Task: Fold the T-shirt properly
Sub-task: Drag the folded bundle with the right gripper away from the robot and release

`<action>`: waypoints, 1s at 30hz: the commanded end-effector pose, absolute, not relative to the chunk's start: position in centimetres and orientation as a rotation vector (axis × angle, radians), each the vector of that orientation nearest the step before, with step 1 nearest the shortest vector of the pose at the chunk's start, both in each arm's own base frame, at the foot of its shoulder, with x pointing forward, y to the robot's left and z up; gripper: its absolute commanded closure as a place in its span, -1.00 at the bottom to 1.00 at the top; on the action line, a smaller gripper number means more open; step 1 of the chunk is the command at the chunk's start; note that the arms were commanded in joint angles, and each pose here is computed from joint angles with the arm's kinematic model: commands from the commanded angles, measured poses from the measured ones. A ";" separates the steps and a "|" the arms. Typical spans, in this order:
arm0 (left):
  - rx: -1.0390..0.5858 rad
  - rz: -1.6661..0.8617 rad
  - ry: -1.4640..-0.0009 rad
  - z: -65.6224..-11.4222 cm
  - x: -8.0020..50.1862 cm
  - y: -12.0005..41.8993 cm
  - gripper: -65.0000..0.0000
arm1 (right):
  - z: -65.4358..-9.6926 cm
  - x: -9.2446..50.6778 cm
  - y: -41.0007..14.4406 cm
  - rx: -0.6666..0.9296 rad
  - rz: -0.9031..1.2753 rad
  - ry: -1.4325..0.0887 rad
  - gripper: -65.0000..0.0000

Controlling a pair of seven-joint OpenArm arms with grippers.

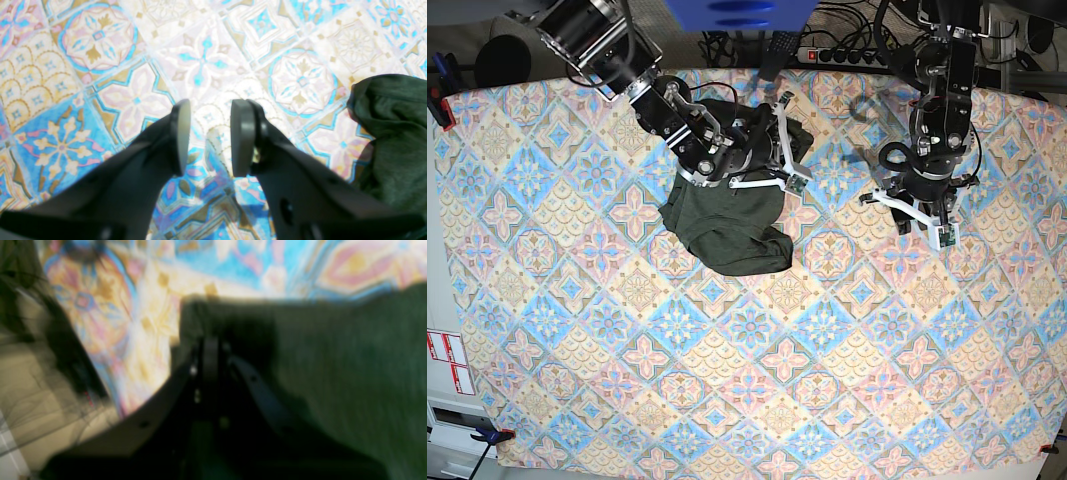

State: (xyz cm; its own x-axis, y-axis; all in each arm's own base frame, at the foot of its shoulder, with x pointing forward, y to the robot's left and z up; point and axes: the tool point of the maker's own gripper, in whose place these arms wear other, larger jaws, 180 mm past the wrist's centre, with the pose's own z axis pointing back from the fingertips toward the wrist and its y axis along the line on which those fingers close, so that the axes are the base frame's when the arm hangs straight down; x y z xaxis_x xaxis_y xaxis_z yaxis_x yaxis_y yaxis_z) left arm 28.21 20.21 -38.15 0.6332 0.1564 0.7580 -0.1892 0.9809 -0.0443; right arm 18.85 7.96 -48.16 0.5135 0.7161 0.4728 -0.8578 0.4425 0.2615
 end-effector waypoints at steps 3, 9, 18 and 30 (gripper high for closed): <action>0.045 0.192 -0.915 -36.8 29.0 20.4 0.42 | -48.4 20.3 7.0 0.474 0.978 -0.321 1.00; 0.044 0.191 -0.915 -36.8 29.0 20.4 0.42 | -49.2 23.4 0.8 0.382 0.847 -0.333 1.00; 0.042 0.188 -0.916 -36.8 29.1 20.3 0.42 | -50.3 24.0 -7.2 0.240 0.834 -0.284 1.00; 0.037 0.189 -0.911 -36.9 29.0 20.0 0.42 | -49.8 25.5 -12.6 0.146 0.790 -0.285 1.00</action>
State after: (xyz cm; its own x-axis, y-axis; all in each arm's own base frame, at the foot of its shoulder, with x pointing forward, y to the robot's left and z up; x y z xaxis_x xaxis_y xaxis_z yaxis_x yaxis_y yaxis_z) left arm 28.21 19.96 -38.18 0.6342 0.1554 0.7574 -0.1842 0.9818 -0.0471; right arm 25.42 -7.54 -48.58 0.6526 0.6084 0.4517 -0.7299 0.6648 0.1591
